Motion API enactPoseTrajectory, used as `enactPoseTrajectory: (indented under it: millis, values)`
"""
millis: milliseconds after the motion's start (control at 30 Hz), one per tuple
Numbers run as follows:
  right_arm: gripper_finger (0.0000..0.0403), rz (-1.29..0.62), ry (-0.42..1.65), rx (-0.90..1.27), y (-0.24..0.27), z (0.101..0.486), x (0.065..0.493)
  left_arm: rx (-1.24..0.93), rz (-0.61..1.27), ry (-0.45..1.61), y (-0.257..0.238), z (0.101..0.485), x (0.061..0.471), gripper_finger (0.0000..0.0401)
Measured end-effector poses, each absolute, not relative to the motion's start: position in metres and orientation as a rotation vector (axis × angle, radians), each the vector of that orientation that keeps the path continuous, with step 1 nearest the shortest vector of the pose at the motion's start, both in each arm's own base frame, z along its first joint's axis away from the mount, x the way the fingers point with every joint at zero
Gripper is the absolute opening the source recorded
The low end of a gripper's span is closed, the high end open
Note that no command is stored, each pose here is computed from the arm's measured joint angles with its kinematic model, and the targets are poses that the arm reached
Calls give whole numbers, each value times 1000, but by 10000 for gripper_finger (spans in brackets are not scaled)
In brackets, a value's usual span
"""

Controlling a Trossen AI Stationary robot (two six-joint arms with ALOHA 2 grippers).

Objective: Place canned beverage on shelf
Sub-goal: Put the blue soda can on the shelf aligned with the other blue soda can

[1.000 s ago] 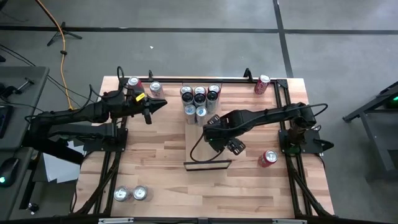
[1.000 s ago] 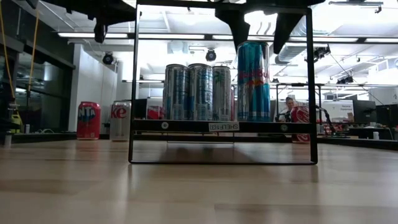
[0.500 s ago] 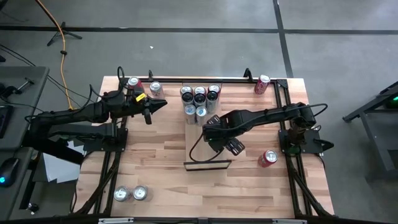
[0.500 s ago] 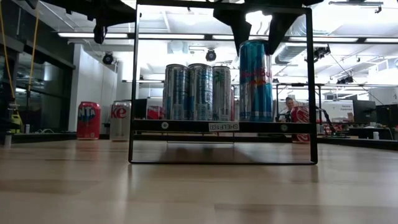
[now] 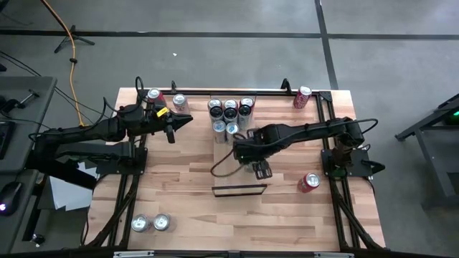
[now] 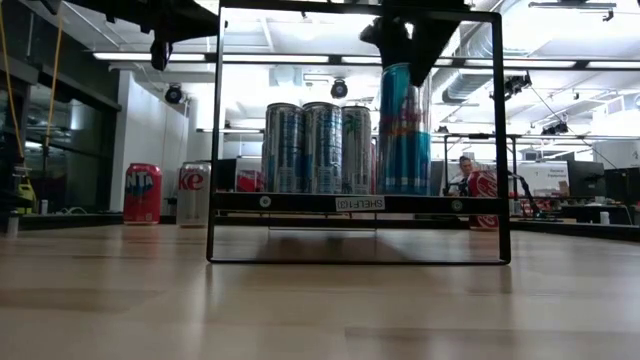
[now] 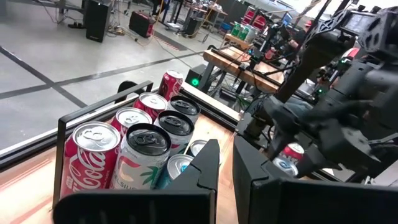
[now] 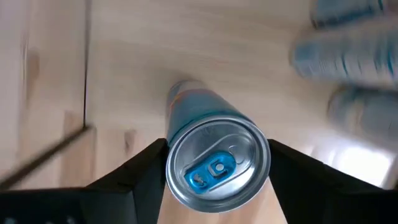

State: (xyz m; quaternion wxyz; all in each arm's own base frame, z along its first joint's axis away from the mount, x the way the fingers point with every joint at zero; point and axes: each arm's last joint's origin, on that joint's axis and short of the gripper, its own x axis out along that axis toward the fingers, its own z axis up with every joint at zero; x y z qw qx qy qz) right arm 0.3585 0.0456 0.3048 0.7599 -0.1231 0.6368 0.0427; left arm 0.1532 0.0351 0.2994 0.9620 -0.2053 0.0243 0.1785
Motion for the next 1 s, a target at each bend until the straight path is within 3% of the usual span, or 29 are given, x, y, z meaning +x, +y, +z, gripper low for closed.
enactPoseTrajectory:
  millis: [233, 333, 867, 1000]
  values:
    - [234, -220, 1391, 188, 31, 305, 358, -415, 362, 50, 35, 299, 153, 0]
    - [237, -255, 1388, 286, 27, 306, 359, -416, 362, 50, 35, 299, 153, 0]
    - [247, -143, 1392, 210, 27, 306, 360, -415, 362, 50, 35, 299, 153, 0]
    - [264, -115, 1388, 194, 27, 305, 361, -415, 362, 50, 35, 299, 153, 0]
